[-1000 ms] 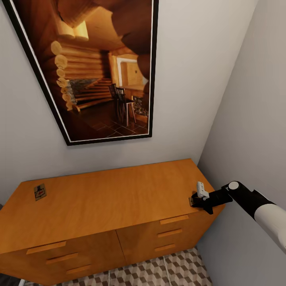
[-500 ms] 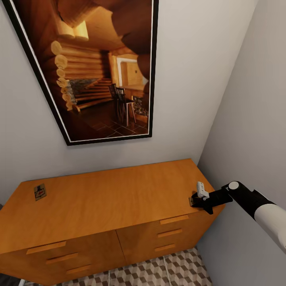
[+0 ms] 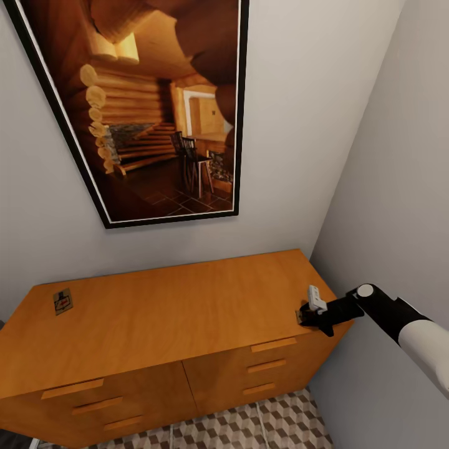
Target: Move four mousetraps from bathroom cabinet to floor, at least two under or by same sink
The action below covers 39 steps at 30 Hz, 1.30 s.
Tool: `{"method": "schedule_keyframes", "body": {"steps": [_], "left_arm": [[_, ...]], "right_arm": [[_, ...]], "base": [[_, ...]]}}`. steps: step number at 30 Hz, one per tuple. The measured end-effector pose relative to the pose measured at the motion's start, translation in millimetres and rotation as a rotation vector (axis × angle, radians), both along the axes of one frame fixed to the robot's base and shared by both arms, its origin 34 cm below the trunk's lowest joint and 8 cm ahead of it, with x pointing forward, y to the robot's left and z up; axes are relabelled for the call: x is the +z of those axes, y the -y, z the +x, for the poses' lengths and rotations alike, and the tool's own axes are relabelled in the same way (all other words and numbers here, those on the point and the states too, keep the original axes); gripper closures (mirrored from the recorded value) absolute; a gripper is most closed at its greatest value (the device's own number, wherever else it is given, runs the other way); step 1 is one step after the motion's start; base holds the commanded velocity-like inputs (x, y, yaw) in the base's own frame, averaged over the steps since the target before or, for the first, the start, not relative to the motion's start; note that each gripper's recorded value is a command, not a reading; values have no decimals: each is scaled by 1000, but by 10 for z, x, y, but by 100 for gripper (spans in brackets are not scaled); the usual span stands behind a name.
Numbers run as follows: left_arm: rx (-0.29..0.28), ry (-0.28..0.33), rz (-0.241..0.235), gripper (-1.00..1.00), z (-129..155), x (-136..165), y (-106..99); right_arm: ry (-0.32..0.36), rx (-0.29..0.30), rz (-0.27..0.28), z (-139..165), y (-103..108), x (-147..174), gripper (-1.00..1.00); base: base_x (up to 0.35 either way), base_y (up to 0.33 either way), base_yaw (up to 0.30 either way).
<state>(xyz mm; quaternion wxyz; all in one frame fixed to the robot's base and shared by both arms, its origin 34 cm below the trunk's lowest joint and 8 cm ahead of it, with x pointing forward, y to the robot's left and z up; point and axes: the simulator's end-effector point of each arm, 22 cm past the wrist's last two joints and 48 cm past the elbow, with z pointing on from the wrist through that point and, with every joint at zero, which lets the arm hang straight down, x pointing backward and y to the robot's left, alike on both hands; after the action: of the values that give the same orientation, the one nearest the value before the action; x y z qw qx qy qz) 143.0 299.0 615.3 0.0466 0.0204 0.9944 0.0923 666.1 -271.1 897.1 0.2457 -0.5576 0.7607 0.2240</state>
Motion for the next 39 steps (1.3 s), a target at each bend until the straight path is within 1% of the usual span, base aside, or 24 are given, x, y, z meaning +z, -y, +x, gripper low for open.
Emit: {"method": "schedule_keyframes", "body": {"steps": [4,5,7,11,23,28,34,39], "left_arm": [[0,0,0,-100,0,0,0],[0,-1,0,-100,0,-1,0],[0,-1,0,-100,0,-1,0],[0,-1,0,-100,0,-1,0],[0,-1,0,-100,0,-1,0],[0,-1,0,-100,0,-1,0],[0,-1,0,-100,0,-1,0],[0,-1,0,-100,0,-1,0]], "right_arm": [[-18,-13,-5,-11,-71,9,100],[-19,-8,-8,-12,-88,10,100],[-11,0,-12,31,-168,79,100],[-3,-2,-16,88,-252,177,100],[13,4,-15,150,-381,309,100],[0,-21,-22,189,-464,413,100],[12,-26,-21,242,-642,622,100],[11,-39,-22,258,-735,734,100]], "base": [[0,0,0],[0,0,0],[0,0,0],[0,0,0],[0,0,0],[0,0,0],[0,0,0],[0,0,0]]}}
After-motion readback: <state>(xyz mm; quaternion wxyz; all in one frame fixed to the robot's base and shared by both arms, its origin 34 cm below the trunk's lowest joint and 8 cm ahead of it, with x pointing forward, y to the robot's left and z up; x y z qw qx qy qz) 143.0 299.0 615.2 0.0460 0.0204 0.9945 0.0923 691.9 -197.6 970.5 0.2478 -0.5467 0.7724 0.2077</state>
